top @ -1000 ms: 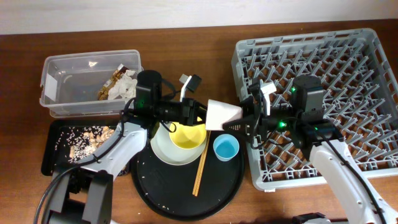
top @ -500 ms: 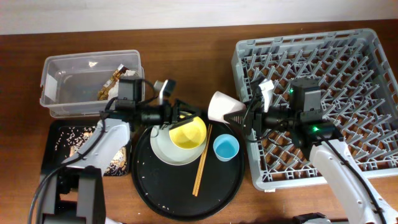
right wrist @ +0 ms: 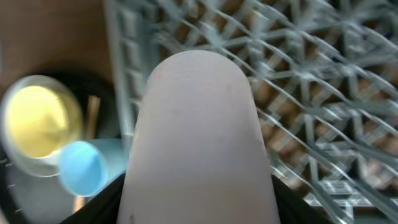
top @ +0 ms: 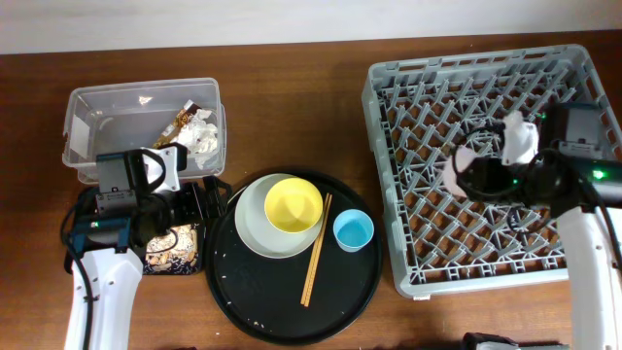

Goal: Sort waste into correct bins and load items into the dishwasher rack
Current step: 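Grasp the pink cup with left gripper, hand to right gripper, place in rack, then grasp the blue cup with left gripper, pass to right gripper, place in rack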

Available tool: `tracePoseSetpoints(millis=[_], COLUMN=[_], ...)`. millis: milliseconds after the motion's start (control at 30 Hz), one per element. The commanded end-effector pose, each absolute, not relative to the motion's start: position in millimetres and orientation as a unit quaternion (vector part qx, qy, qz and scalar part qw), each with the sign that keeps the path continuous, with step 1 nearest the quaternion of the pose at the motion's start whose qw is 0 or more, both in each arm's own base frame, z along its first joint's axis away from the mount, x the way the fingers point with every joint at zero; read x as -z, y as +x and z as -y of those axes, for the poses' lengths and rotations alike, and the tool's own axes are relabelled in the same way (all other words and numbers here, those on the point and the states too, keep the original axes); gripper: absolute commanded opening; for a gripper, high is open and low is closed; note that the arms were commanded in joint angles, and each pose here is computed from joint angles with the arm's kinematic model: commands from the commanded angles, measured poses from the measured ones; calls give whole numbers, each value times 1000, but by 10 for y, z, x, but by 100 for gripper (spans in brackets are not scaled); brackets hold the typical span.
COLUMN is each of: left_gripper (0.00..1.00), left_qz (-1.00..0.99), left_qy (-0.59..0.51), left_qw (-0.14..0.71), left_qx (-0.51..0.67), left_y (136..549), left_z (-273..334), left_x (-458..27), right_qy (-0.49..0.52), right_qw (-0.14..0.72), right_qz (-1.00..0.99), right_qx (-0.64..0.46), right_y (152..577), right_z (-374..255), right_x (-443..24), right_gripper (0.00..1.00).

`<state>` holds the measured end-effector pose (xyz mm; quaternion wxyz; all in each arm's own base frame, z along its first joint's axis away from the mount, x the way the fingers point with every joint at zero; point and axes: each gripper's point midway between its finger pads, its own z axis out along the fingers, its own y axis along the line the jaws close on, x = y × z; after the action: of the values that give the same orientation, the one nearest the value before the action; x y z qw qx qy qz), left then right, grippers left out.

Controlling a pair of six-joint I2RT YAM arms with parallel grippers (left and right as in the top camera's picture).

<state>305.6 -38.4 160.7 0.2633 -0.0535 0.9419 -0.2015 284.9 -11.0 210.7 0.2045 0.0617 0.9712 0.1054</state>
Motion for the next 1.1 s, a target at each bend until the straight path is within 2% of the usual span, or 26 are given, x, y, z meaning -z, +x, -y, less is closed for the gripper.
tracePoseSetpoints(millis=[0,200,233,267,300,333,500,700,833,867,933,967,1033,1067], left_gripper=[99,99,99,99,99,99,91,91,89,84,83,76,37,25], left_qz=[-943,-944,-943,-943,-943,-943,-943,-906,-918,-928,-935,-936,-936,-937], left_qy=[-52,-52,-52,-52,-52,-51,-15,193,211,195,191,196,199,199], left_qw=[267,264,264,264,264,264,263,268,180,149,119,106,103,102], left_qx=[191,191,195,195,195,195,205,266,283,281,275,271,270,270], left_y=[3040,3026,3025,3025,3025,3024,3018,2933,2777,2743,2683,2635,2611,2610], left_z=[343,346,358,358,358,359,584,1955,2548,2613,2693,2725,2740,2737], left_x=[-1616,-1608,-1612,-1612,-1612,-1612,-1631,-1617,-1020,-813,-572,-475,-463,-461], right_qy=[106,131,132,132,133,132,131,104,99,99,99,99,99,99], right_qw=[182,59,47,38,39,41,43,139,145,146,145,145,145,145], right_qz=[-976,-988,-988,-988,-988,-987,-984,-970,-964,-964,-964,-964,-964,-964], right_qx=[-63,-64,-66,-68,-70,-81,-116,-172,-197,-197,-197,-197,-197,-197], right_y=[2800,2893,2915,2941,2958,2971,2944,2868,2856,2857,2856,2856,2856,2856], right_z=[443,603,609,616,612,576,446,170,78,79,79,79,79,79], right_x=[-2038,-1378,-1293,-1215,-1203,-1209,-1299,-1910,-1976,-1976,-1974,-1974,-1974,-1974], right_gripper=[46,47,52,60,77,99,99,99,99,99,99,99,99,99])
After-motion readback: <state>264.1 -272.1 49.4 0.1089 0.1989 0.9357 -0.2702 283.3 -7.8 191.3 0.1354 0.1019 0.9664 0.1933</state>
